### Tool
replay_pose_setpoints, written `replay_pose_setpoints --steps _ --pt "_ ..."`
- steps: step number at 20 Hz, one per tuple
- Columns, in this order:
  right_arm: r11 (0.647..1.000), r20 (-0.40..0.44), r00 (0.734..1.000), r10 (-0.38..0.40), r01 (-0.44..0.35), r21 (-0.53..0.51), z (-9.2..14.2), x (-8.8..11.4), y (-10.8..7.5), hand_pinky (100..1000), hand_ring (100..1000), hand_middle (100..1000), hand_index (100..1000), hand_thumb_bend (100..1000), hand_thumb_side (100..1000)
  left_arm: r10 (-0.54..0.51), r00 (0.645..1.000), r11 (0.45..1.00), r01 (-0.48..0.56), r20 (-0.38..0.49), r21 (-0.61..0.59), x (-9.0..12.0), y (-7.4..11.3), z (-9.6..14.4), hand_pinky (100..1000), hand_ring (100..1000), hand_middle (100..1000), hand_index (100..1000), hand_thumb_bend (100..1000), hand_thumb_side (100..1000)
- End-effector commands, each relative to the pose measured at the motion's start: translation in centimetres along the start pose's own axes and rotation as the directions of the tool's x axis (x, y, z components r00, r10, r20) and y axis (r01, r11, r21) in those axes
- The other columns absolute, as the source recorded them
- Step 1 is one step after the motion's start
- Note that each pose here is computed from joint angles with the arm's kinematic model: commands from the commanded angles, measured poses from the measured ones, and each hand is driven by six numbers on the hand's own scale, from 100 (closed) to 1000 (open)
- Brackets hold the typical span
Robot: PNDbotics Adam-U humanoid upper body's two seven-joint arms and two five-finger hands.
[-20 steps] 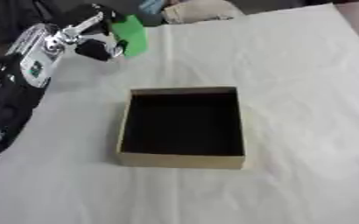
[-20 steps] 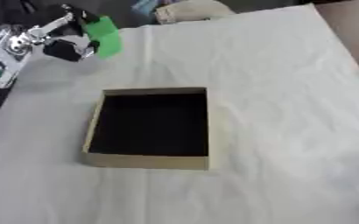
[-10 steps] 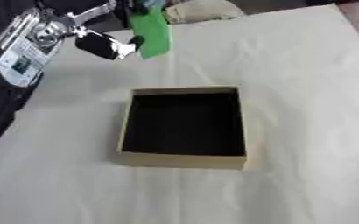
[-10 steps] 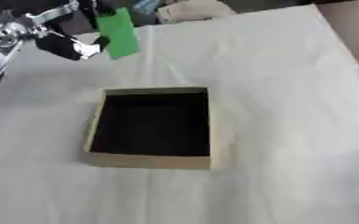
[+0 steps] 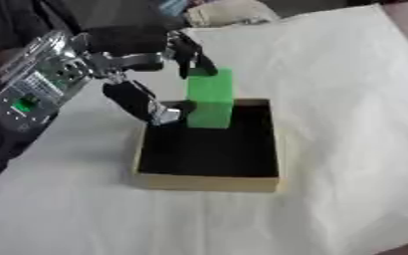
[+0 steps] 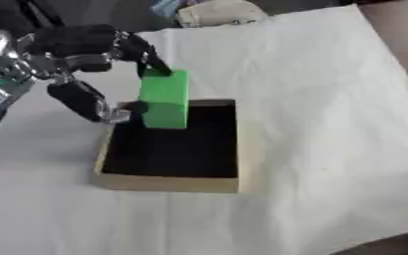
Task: Pick up objects on the table and place them in the box.
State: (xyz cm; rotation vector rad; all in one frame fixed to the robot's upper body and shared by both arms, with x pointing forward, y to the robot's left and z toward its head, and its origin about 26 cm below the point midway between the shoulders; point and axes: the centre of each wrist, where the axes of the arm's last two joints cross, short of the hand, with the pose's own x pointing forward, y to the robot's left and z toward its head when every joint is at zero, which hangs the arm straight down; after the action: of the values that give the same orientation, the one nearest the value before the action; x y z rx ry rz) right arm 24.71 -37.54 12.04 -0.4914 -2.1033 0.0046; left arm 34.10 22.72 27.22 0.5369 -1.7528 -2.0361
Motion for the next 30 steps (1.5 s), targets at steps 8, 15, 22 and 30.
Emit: replay_pose_setpoints --steps 8,15,22,30 --pt "1.0 0.031 0.999 0.008 -0.008 0.004 -0.6 0.7 -0.4 809 844 787 893 100 654 -0.013 0.993 0.999 0.009 -0.121 -0.035 -2.1 -3.5 -1.0 710 625 613 859 100 463" --pt "1.0 0.034 0.999 0.005 -0.006 0.001 -0.6 0.7 -0.4 809 844 787 893 100 653 -0.059 0.988 0.998 0.053 -0.142 -0.04 -2.1 -5.0 -1.1 773 760 770 919 246 618" --pt "1.0 0.034 0.999 0.004 -0.004 -0.003 -0.6 0.7 -0.4 809 845 787 892 100 652 -0.114 0.975 0.991 0.125 -0.19 0.047 -1.6 -5.0 0.4 806 803 815 939 433 747" --pt "1.0 0.033 0.999 0.004 -0.004 -0.009 -0.6 0.7 -0.4 809 845 788 892 100 652 0.075 0.977 0.933 0.002 -0.198 0.361 0.4 -4.1 3.1 782 737 750 931 194 698"
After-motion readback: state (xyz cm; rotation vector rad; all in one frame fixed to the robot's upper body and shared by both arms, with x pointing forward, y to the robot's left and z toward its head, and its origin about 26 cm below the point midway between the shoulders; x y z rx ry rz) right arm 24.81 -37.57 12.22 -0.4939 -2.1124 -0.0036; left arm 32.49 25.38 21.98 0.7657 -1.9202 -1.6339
